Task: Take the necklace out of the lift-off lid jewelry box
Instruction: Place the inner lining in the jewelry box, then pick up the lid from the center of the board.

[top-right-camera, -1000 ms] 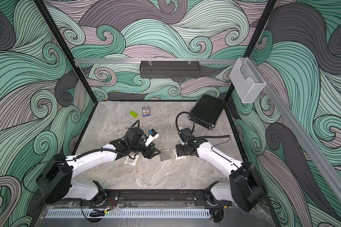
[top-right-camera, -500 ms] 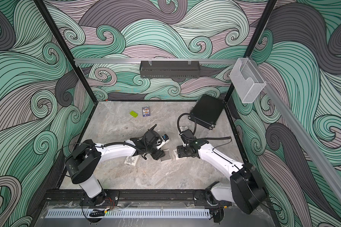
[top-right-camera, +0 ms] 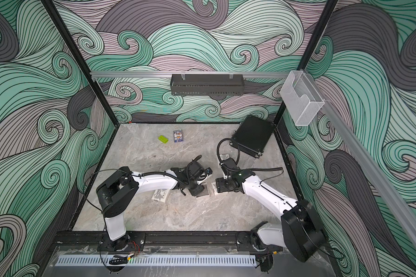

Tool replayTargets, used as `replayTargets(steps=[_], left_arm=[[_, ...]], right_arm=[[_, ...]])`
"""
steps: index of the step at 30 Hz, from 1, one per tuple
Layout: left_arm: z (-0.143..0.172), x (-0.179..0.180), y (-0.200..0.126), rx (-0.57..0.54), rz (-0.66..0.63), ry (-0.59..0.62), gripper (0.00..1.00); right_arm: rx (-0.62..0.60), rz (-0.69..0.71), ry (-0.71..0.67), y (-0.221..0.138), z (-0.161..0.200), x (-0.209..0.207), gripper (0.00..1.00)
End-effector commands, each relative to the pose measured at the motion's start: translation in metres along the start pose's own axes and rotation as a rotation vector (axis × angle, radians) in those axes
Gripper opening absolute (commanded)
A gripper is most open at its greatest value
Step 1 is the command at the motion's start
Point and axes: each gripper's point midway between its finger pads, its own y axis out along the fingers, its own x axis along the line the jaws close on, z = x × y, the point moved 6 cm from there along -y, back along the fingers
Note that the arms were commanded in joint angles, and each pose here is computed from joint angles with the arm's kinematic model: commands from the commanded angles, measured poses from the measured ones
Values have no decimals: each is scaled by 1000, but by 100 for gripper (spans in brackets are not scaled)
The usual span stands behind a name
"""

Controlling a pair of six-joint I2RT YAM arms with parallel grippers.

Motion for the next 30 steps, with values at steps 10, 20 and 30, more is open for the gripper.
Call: replayTargets(steps=[10, 20, 30], left_arm=[[-17, 10, -58, -132, -51, -79, 61], [0, 38, -104, -231, -75, -233, 62], [44, 62, -117, -288, -57, -401, 65]], right_arm=[[9, -26, -17, 2, 2, 2, 74], [103, -52, -54, 24, 2, 8, 84], [131, -33, -102, 34, -5, 20, 86]])
